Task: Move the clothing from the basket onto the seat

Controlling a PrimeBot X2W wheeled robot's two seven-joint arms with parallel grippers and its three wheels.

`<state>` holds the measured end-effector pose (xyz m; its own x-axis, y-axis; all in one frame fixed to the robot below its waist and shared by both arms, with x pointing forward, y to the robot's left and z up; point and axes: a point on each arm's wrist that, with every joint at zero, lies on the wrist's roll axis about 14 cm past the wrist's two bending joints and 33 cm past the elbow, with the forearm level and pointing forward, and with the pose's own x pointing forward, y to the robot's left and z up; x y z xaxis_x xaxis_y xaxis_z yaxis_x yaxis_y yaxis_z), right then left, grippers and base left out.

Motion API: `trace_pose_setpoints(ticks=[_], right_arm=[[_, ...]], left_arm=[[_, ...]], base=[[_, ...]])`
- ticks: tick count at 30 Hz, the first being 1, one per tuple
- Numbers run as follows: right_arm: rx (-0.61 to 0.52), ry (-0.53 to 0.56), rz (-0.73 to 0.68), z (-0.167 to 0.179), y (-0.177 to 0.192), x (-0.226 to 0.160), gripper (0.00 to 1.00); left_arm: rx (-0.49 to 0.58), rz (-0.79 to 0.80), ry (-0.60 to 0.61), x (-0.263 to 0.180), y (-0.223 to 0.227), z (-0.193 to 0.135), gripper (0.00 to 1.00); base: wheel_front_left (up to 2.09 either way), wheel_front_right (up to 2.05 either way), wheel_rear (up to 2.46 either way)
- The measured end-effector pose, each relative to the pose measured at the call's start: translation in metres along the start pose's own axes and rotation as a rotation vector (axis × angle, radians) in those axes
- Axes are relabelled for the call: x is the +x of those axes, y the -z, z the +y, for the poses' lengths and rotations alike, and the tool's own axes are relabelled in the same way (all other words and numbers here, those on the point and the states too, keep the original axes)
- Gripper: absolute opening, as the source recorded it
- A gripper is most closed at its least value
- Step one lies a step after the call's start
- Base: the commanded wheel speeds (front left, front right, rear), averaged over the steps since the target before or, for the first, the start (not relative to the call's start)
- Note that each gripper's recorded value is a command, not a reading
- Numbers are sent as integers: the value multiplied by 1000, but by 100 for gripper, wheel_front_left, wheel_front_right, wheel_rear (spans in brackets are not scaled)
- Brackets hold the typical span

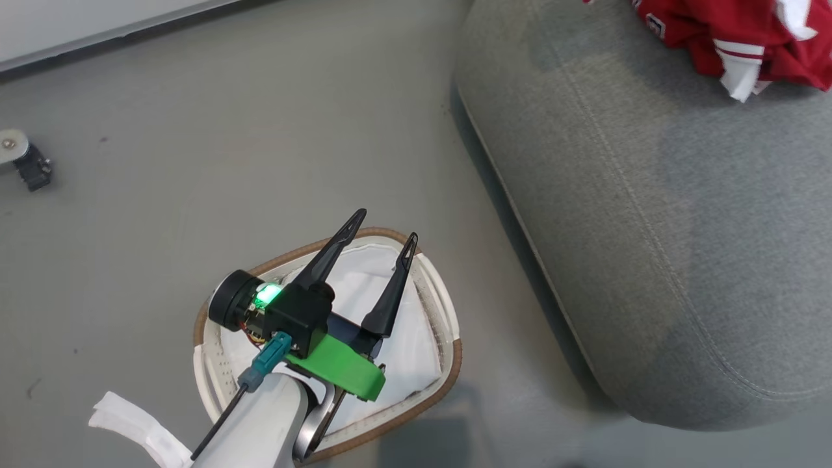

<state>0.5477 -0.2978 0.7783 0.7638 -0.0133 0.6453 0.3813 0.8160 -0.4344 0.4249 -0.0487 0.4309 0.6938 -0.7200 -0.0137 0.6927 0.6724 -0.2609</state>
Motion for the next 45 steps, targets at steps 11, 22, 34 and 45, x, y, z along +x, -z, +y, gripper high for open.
trace_pose_setpoints(ticks=[11,22,34,45], right_arm=[[-47,-19,342,11,152,-50,0],[4,-74,705,54,242,-182,0],[41,-67,813,53,228,-243,100],[83,-78,754,45,176,-256,100]], left_arm=[[-31,16,-125,-14,16,44,100],[-53,49,-99,-5,38,47,100],[-24,13,-54,6,21,36,100],[-17,-64,-144,-5,-18,38,100]], base=[[0,0,0],[0,0,0],[0,0,0],[0,0,0]])
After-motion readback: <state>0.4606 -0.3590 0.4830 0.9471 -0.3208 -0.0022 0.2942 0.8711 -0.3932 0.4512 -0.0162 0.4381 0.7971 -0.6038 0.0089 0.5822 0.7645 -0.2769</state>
